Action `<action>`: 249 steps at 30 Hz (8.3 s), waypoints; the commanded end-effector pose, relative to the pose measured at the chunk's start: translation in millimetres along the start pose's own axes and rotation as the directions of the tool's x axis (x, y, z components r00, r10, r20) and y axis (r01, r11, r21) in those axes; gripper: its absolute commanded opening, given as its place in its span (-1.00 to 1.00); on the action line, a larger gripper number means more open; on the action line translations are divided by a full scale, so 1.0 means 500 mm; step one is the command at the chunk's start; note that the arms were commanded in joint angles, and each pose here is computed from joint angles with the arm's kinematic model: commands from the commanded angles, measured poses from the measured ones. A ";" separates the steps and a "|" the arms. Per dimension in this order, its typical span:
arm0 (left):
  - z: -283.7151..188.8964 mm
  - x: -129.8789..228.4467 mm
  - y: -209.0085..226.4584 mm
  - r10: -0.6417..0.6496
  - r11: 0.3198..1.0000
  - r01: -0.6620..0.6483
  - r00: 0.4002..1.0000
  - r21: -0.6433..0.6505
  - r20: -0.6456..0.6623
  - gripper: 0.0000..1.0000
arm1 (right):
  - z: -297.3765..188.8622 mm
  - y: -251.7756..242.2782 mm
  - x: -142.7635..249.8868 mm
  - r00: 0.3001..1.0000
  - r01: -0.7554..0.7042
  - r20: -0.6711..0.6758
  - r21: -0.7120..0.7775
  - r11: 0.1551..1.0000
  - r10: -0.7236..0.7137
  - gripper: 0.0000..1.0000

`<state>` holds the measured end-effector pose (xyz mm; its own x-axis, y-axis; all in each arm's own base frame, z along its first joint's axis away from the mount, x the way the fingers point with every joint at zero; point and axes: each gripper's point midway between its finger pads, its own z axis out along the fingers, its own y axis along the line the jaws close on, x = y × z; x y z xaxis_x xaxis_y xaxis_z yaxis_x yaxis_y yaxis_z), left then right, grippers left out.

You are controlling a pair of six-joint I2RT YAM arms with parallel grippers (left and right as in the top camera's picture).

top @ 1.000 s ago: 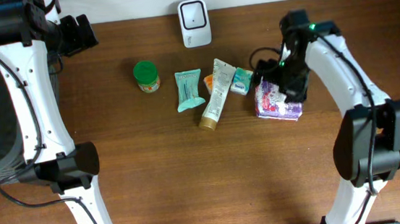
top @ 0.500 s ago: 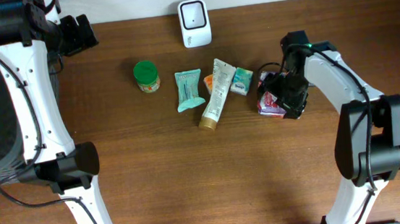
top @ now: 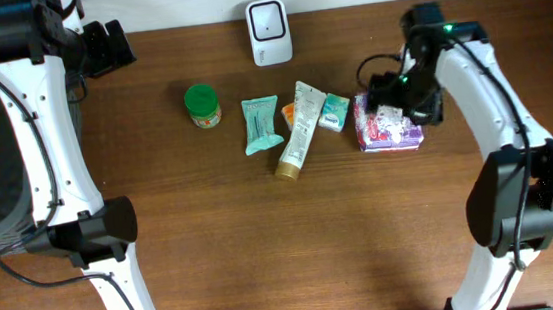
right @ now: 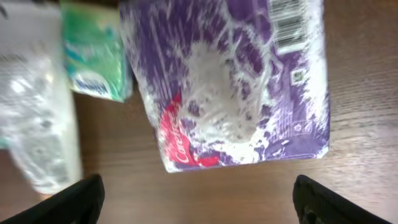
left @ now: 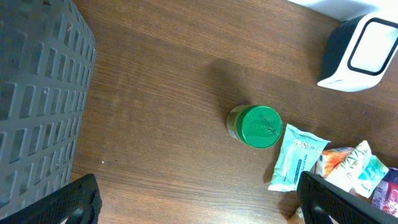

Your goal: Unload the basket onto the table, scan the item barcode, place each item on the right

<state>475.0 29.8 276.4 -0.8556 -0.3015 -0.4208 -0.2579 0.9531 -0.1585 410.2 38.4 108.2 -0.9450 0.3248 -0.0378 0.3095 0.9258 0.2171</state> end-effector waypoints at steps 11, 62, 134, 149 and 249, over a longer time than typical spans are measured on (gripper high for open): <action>-0.042 -0.007 0.001 0.000 1.000 0.000 0.999 0.000 0.050 0.98 | 0.122 -0.059 0.050 0.900 -0.427 -0.244 -0.335 0.840 0.361 0.84; -0.042 -0.007 0.001 -0.001 1.000 0.001 0.999 0.000 0.050 0.98 | 0.092 0.078 0.140 0.929 0.255 -0.089 -0.550 0.795 -0.359 0.66; -0.042 -0.007 0.001 -0.001 1.000 0.001 0.999 0.000 0.050 0.98 | -0.161 0.328 0.102 0.737 0.543 0.419 0.098 0.834 -0.530 -0.92; -0.042 -0.007 0.001 -0.001 1.000 0.001 0.999 0.000 0.050 0.98 | -0.244 0.006 0.000 0.818 0.055 0.395 0.668 0.742 -0.417 -0.92; -0.042 -0.007 0.001 -0.001 1.000 0.001 0.999 0.000 0.050 0.98 | 0.017 0.548 -0.204 0.856 0.299 0.483 -0.754 0.585 0.184 -0.92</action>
<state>475.0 29.8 276.6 -0.8554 -0.3015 -0.4211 -0.2579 0.9531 -0.1586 587.1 274.1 139.5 -0.7183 0.5508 -0.4251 -0.1223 0.5015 0.8565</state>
